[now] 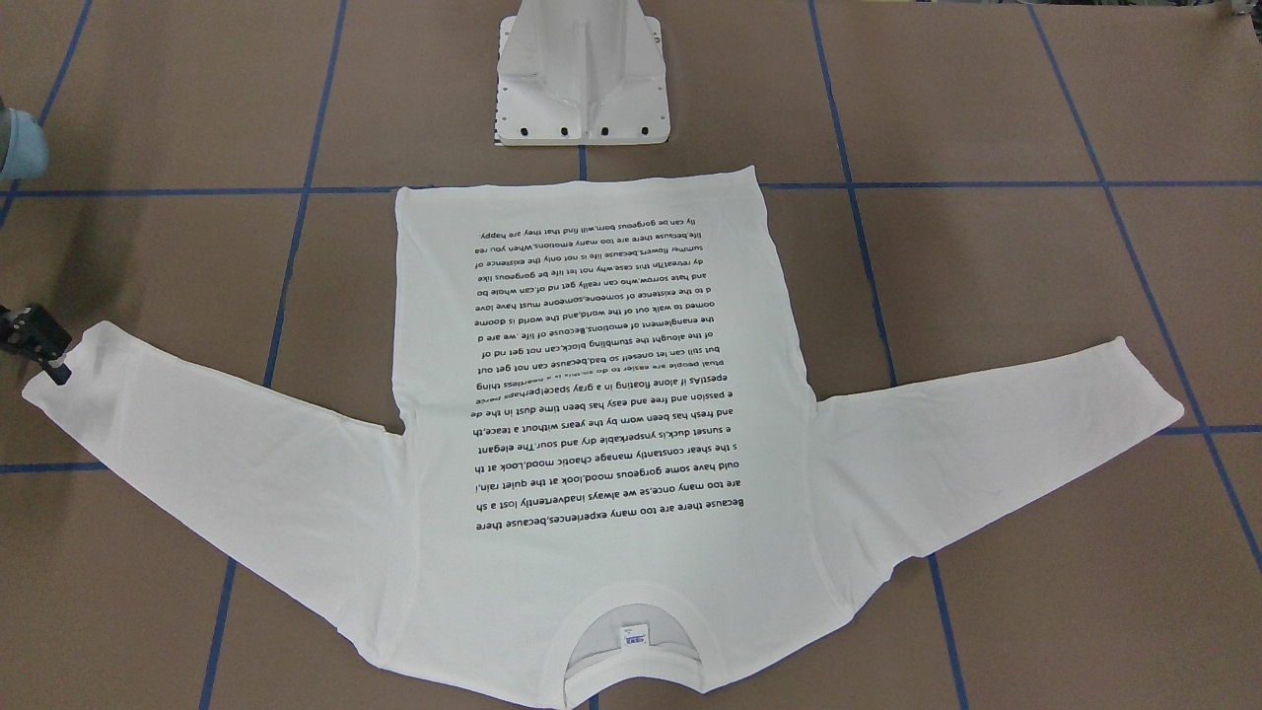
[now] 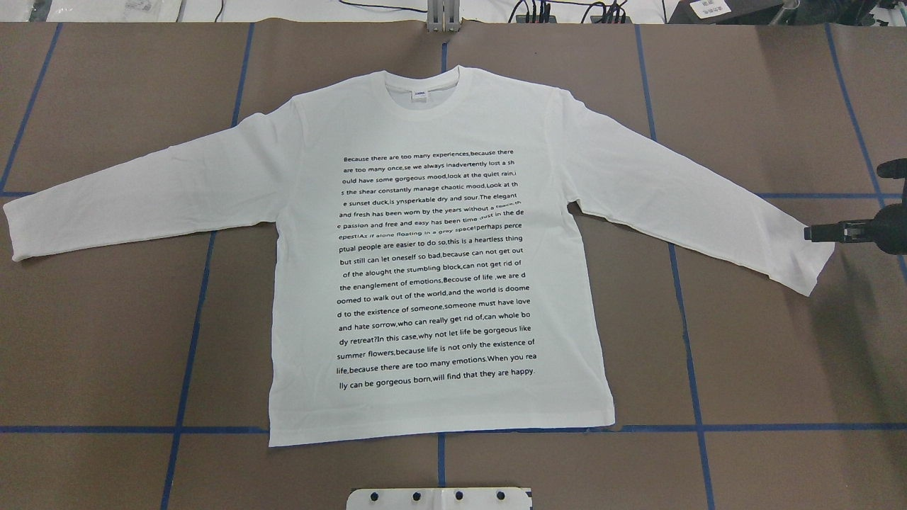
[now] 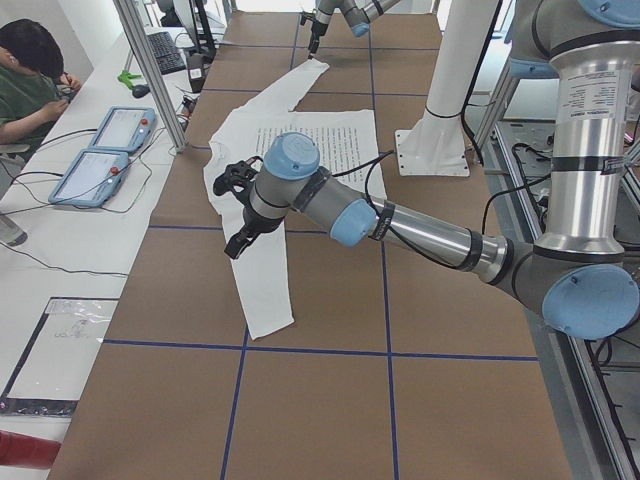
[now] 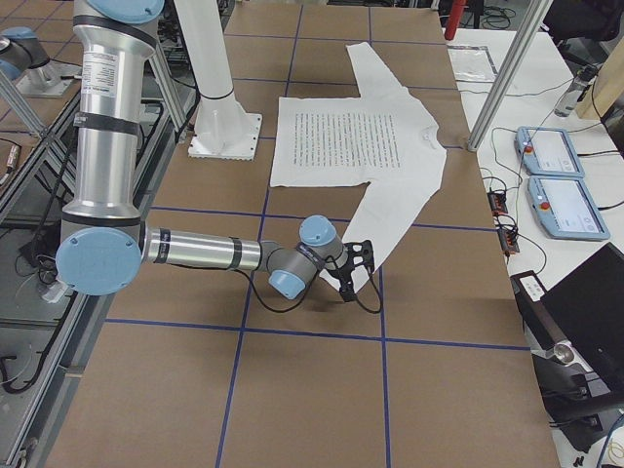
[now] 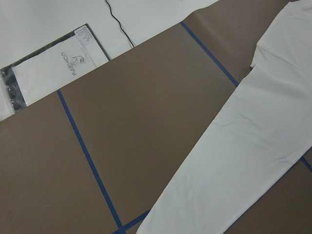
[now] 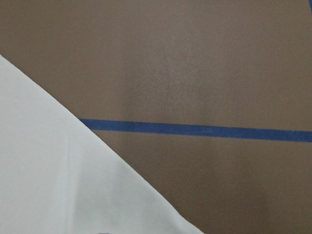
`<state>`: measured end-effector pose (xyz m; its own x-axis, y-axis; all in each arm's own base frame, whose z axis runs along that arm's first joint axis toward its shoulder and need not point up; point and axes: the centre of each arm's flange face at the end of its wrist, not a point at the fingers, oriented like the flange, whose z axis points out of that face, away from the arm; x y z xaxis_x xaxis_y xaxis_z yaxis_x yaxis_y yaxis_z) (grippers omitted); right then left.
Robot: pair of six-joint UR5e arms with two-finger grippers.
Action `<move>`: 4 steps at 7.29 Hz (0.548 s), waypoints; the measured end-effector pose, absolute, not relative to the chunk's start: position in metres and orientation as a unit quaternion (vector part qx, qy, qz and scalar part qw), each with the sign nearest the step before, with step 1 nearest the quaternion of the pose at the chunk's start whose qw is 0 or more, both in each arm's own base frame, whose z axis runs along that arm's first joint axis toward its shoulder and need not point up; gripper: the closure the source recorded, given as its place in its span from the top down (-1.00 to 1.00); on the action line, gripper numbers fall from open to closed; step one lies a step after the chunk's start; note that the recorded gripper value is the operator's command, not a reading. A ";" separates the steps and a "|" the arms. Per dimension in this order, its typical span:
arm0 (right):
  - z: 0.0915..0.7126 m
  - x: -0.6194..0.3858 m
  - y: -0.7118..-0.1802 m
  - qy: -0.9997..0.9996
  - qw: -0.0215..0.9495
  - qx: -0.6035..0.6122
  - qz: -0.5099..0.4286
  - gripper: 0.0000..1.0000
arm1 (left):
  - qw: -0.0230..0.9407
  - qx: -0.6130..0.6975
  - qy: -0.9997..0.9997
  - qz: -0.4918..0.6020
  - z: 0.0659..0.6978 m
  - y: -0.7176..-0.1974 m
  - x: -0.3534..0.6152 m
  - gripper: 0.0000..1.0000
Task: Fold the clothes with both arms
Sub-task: 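Move the right gripper down to the cuff of the nearby sleeve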
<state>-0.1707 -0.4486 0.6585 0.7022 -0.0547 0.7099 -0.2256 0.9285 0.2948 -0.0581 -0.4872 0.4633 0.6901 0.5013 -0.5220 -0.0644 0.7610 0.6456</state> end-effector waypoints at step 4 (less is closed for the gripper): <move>0.665 -0.180 -0.441 -0.384 0.907 0.170 0.047 0.83 | 0.867 0.305 0.358 0.163 0.463 -0.487 -0.058 1.00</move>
